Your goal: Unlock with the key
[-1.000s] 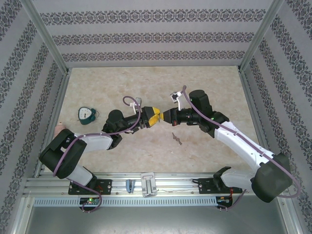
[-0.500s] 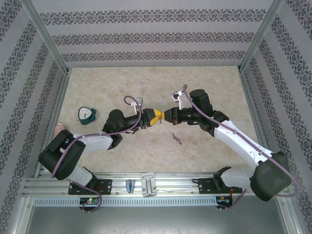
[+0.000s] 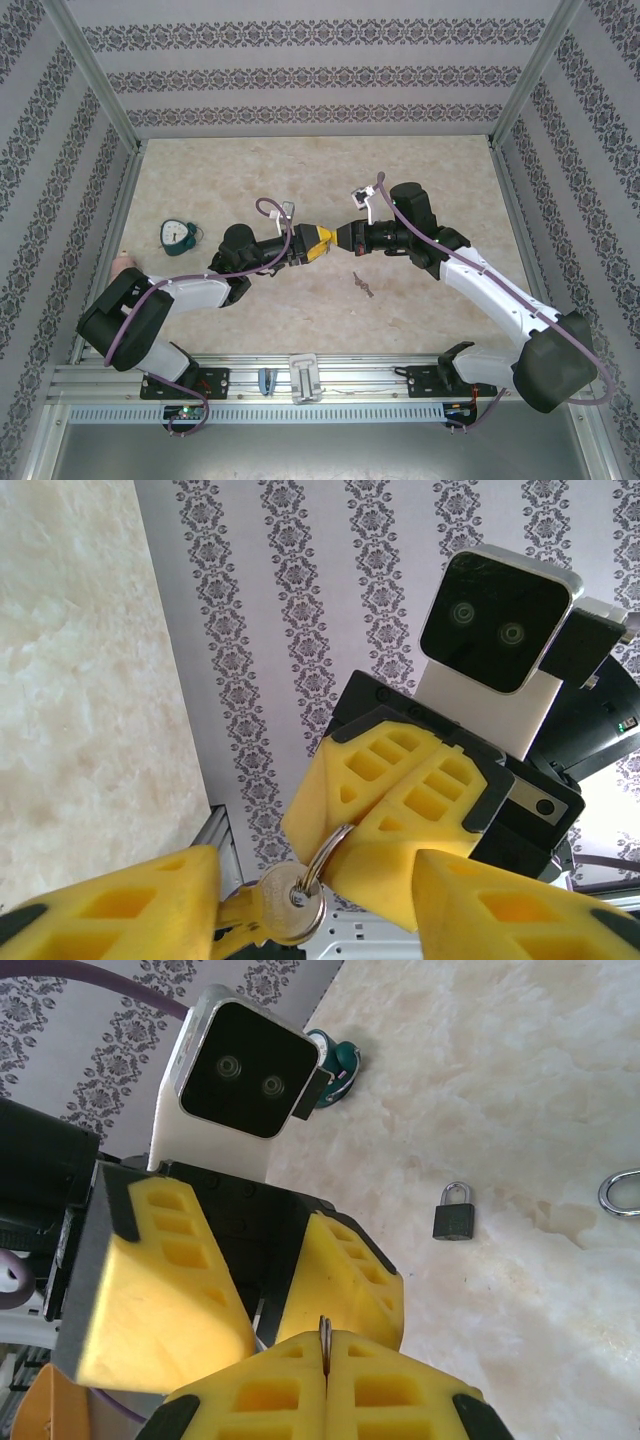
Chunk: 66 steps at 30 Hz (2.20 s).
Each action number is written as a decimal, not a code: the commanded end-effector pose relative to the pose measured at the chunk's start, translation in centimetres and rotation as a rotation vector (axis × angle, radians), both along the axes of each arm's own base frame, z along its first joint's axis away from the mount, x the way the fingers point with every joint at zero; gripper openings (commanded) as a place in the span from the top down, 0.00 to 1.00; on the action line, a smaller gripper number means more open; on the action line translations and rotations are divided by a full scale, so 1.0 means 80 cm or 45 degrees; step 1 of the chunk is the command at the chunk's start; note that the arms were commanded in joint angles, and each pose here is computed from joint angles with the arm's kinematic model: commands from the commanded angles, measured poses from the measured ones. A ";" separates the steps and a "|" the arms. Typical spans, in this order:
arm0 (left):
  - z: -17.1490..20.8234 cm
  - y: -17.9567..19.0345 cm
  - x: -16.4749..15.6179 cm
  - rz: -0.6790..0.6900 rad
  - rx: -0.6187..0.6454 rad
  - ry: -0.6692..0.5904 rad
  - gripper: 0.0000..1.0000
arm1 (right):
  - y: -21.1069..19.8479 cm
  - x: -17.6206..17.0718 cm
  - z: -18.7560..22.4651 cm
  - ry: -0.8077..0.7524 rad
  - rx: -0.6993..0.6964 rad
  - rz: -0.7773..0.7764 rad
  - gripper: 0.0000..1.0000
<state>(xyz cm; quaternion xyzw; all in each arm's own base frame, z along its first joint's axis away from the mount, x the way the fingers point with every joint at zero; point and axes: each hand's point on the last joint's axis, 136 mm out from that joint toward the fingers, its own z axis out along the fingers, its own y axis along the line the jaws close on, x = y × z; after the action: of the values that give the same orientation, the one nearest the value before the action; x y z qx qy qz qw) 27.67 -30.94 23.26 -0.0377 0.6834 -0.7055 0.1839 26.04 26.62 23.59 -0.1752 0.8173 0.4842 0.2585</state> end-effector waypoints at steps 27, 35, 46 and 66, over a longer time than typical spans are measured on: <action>0.030 0.003 -0.013 0.018 0.111 -0.217 0.38 | 0.008 -0.008 0.007 0.037 0.090 0.068 1.00; 0.038 -0.001 -0.020 -0.021 0.105 -0.272 0.33 | 0.019 -0.011 0.005 0.066 0.113 0.119 1.00; 0.025 -0.002 -0.023 -0.044 0.119 -0.238 0.57 | 0.019 -0.007 0.005 0.077 0.135 0.112 1.00; 0.007 0.013 -0.030 -0.014 0.221 -0.193 0.75 | 0.017 -0.007 0.009 0.072 0.134 0.118 1.00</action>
<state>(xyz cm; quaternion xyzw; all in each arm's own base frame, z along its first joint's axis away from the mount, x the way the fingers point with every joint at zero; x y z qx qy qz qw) 26.00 -30.19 23.66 0.0196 0.7222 -0.6545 0.2231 25.99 27.75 24.17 -0.1750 0.7947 0.5345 0.2282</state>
